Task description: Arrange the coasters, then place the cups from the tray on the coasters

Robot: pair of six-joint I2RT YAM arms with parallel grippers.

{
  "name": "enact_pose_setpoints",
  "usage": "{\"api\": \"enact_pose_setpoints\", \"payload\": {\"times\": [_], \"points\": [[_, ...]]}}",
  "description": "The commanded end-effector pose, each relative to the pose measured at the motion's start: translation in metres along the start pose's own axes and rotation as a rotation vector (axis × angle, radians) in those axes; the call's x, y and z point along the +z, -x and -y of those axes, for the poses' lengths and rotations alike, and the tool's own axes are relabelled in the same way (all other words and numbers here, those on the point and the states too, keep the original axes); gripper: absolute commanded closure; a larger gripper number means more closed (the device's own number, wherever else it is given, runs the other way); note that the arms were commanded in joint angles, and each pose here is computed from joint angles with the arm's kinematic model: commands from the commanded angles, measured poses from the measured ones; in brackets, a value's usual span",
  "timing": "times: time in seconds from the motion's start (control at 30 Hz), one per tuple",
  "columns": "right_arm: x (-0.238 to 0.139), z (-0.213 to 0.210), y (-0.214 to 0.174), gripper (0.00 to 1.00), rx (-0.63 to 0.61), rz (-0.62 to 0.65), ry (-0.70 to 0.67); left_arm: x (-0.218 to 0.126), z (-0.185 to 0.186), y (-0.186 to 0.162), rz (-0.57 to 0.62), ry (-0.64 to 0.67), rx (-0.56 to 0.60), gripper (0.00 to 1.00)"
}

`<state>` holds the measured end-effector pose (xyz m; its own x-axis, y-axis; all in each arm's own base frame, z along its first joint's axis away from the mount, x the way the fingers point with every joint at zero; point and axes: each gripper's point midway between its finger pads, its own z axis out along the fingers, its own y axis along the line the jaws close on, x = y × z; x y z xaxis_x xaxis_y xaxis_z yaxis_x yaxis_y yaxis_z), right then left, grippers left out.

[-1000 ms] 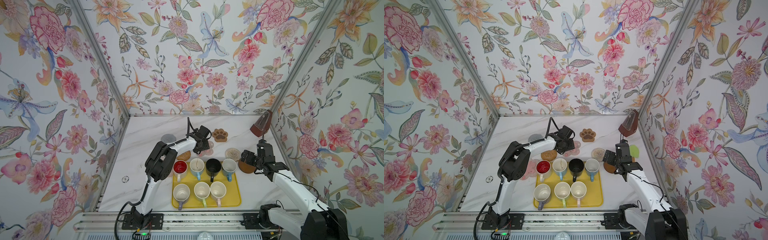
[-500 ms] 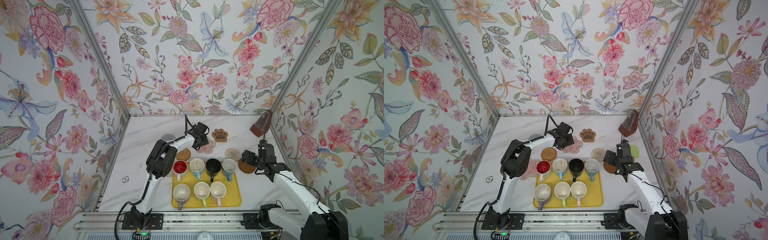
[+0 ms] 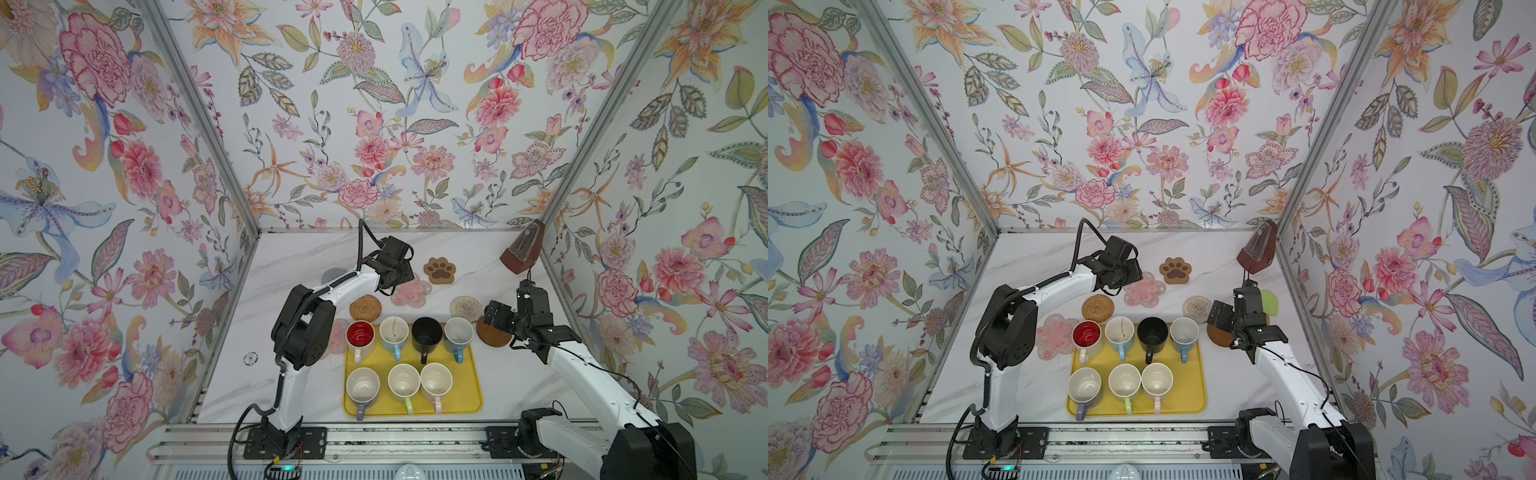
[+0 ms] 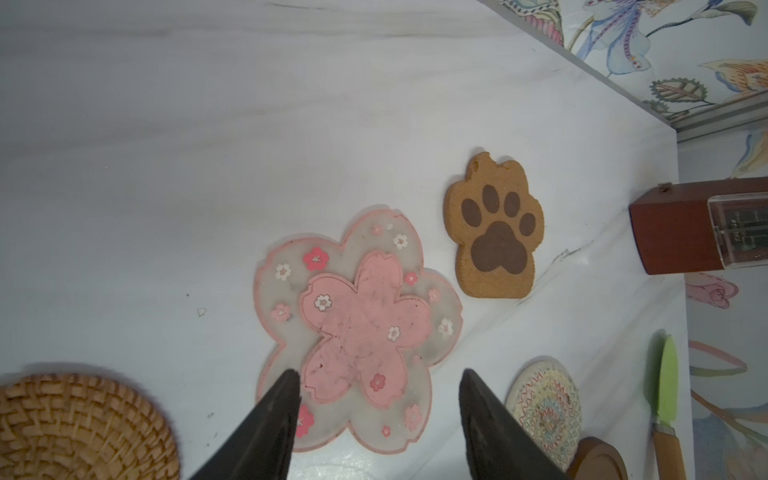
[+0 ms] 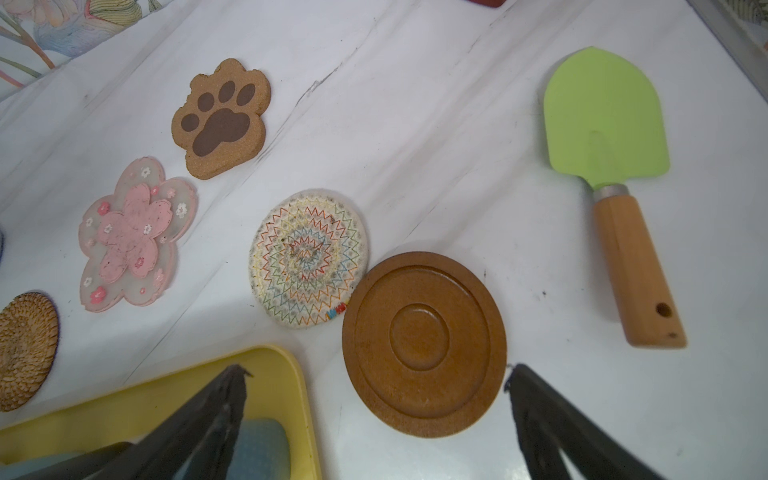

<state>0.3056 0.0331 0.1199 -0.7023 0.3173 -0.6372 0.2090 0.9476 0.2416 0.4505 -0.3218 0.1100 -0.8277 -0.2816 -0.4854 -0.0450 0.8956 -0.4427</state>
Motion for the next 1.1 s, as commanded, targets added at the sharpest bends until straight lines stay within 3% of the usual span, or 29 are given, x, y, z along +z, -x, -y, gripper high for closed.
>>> {"api": "enact_pose_setpoints", "payload": {"times": [0.0,0.37,1.07], "points": [[-0.002,-0.001,0.003,0.01,-0.006,0.000,0.003,0.002,-0.004,-0.029,-0.037,0.030,0.005,0.36],[-0.005,0.002,0.001,0.01,-0.002,0.009,0.007,0.026,0.008,-0.074,-0.125,0.017,-0.007,0.37],[-0.008,0.003,0.004,0.01,0.002,0.016,0.006,0.063,-0.008,-0.082,-0.167,0.047,-0.050,0.37]]}}
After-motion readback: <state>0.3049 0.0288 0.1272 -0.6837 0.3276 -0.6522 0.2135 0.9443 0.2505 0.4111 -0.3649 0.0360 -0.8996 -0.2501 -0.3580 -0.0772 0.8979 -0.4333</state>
